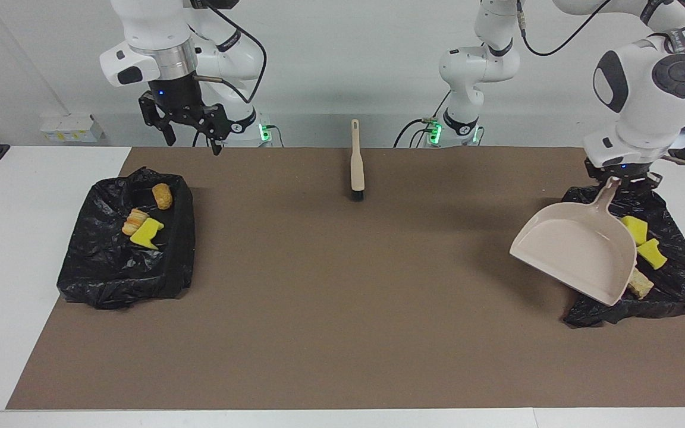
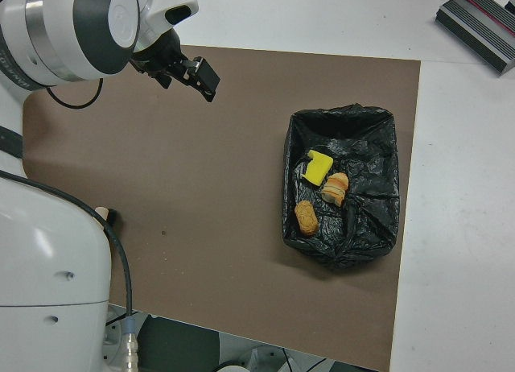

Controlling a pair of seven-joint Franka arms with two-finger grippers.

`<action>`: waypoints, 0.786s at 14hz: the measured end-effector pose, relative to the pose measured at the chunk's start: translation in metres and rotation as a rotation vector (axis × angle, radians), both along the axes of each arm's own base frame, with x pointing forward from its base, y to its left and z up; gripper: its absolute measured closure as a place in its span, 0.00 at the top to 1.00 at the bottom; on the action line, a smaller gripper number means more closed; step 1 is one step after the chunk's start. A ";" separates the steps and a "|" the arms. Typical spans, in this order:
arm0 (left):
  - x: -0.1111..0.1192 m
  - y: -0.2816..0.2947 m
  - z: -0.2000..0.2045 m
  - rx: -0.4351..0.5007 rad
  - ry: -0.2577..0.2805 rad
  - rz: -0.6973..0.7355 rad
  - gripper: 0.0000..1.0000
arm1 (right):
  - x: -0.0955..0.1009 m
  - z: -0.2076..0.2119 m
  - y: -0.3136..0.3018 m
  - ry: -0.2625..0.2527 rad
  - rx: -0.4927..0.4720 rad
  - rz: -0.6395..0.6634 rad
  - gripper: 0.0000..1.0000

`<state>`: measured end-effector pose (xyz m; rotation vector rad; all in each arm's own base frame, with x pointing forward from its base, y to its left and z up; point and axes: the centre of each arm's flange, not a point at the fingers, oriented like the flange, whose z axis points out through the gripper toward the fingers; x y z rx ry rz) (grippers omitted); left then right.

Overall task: Sweep and dump trash in bin
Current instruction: 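Set the empty dustpan back at the table center with the left gripper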

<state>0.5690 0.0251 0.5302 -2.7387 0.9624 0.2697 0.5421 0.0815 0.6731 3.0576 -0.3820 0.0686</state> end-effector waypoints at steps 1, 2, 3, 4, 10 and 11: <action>-0.002 -0.026 -0.003 -0.033 -0.019 0.070 0.32 | -0.002 0.002 -0.002 0.009 -0.002 -0.005 1.00; -0.004 -0.050 -0.004 -0.061 -0.033 0.131 0.32 | -0.002 0.002 -0.004 0.015 -0.002 -0.008 1.00; -0.007 -0.073 -0.005 -0.084 -0.044 0.183 0.32 | -0.003 0.002 -0.004 0.018 -0.003 -0.008 1.00; -0.010 -0.096 -0.004 -0.107 -0.054 0.232 0.32 | -0.005 0.002 -0.003 0.025 -0.004 -0.008 1.00; -0.041 -0.236 -0.016 -0.201 -0.106 0.470 0.32 | -0.007 -0.003 -0.023 0.045 0.002 -0.036 1.00; -0.046 -0.255 -0.022 -0.213 -0.115 0.483 0.32 | -0.007 -0.004 -0.022 0.047 0.001 -0.026 1.00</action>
